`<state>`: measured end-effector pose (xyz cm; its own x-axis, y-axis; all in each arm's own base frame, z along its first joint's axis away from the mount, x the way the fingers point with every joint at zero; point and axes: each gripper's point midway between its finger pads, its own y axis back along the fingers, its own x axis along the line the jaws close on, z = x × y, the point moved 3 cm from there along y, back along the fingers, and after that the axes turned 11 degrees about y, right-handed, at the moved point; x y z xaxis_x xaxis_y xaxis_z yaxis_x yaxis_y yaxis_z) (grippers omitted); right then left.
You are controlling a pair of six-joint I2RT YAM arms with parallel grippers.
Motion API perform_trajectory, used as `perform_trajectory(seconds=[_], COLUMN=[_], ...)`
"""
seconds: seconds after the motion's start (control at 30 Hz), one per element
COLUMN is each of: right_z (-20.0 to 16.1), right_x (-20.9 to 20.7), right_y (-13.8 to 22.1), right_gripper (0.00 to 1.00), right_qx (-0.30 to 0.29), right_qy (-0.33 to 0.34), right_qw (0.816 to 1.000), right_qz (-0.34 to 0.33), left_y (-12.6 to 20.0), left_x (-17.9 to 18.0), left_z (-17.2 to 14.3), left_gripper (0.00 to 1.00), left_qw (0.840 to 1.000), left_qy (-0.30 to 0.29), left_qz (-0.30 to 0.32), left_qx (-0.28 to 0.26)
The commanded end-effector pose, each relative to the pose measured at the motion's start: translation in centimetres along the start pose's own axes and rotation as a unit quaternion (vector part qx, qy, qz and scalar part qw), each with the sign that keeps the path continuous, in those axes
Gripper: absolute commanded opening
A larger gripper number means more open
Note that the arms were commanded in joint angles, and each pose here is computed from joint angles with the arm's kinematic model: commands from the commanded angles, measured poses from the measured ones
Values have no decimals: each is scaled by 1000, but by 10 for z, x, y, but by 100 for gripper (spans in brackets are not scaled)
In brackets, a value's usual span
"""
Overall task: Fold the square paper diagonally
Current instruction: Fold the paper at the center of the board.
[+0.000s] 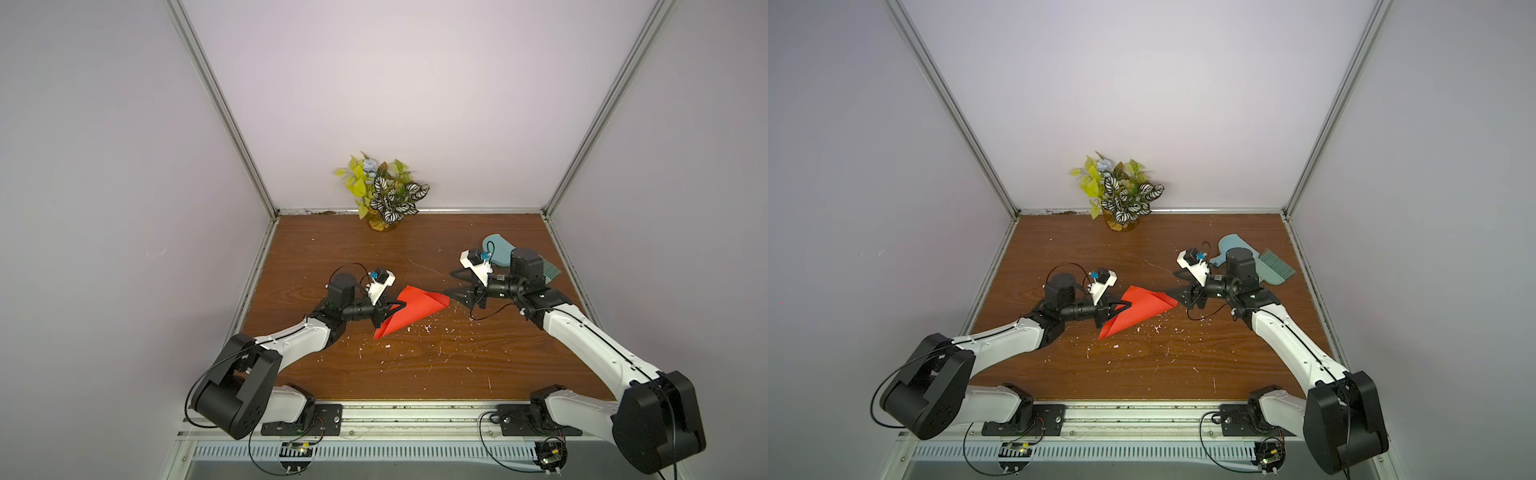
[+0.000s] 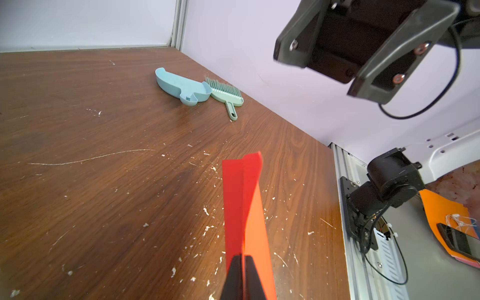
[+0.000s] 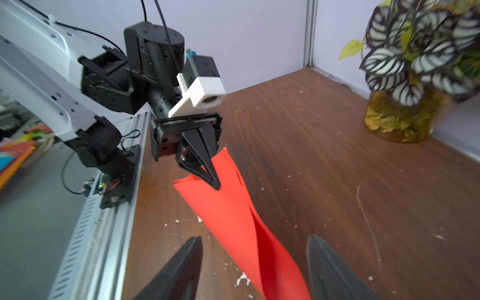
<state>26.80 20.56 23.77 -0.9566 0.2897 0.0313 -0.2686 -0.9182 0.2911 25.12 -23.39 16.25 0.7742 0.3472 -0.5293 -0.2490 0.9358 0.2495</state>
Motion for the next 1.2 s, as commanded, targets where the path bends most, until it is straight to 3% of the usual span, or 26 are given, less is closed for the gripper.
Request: perform_trajectory(seconds=[0.0,0.3,1.17], right_z=[-17,-57,-62], right_x=[5,-5,0], right_y=[-8,-29,-56], right_gripper=[69,64,57], right_qx=[19,91,91], right_qy=[-83,-137,-158], right_qw=[995,981,970], right_qz=[50,103,158], left_y=[-1,-5,-10], left_x=[-1,6,7], left_z=[5,8,10], left_gripper=[0,0,0], left_qw=[1000,999,998], left_qy=[8,19,21], left_qz=[-20,-34,-50], left_qx=[-1,15,17])
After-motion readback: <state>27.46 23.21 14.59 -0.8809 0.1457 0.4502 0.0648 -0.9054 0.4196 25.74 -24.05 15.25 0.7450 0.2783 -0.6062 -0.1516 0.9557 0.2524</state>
